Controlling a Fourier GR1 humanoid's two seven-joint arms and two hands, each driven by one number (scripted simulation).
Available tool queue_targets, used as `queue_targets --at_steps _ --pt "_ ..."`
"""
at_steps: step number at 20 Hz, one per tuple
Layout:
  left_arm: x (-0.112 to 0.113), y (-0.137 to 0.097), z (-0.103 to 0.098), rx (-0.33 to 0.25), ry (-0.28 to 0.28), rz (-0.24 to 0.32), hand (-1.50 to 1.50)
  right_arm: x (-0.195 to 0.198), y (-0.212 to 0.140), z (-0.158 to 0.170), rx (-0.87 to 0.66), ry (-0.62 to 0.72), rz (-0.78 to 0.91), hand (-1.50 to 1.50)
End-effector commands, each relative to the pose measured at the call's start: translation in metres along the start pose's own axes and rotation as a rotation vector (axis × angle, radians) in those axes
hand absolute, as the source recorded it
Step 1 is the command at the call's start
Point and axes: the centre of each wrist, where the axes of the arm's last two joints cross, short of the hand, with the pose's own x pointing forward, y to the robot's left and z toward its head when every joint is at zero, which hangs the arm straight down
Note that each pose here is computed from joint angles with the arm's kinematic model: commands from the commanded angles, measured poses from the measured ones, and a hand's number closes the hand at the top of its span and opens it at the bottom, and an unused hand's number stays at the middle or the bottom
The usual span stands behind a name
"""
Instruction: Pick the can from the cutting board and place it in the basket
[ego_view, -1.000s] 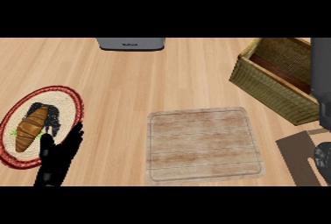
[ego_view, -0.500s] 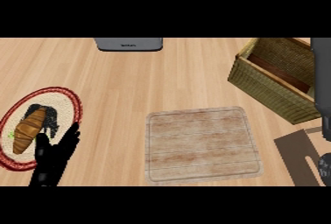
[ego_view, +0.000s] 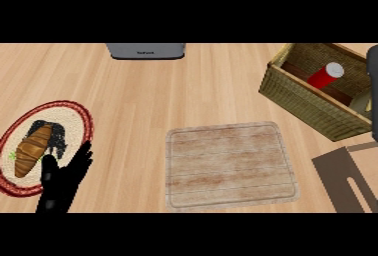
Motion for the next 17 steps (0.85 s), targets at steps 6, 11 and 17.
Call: queue_targets --at_steps 6,11,17 --pt "-0.013 -0.006 0.002 -0.013 0.062 0.021 0.00 -0.016 -0.040 -0.005 -0.062 -0.015 -0.108 -1.50" --pt "-0.025 -0.003 0.005 0.003 0.068 0.009 0.00 -0.028 -0.076 -0.007 -0.142 0.054 -0.213 -1.50" --pt "-0.019 -0.002 0.001 0.009 0.065 0.027 0.00 -0.068 -0.123 0.002 -0.182 0.117 -0.212 -1.50"
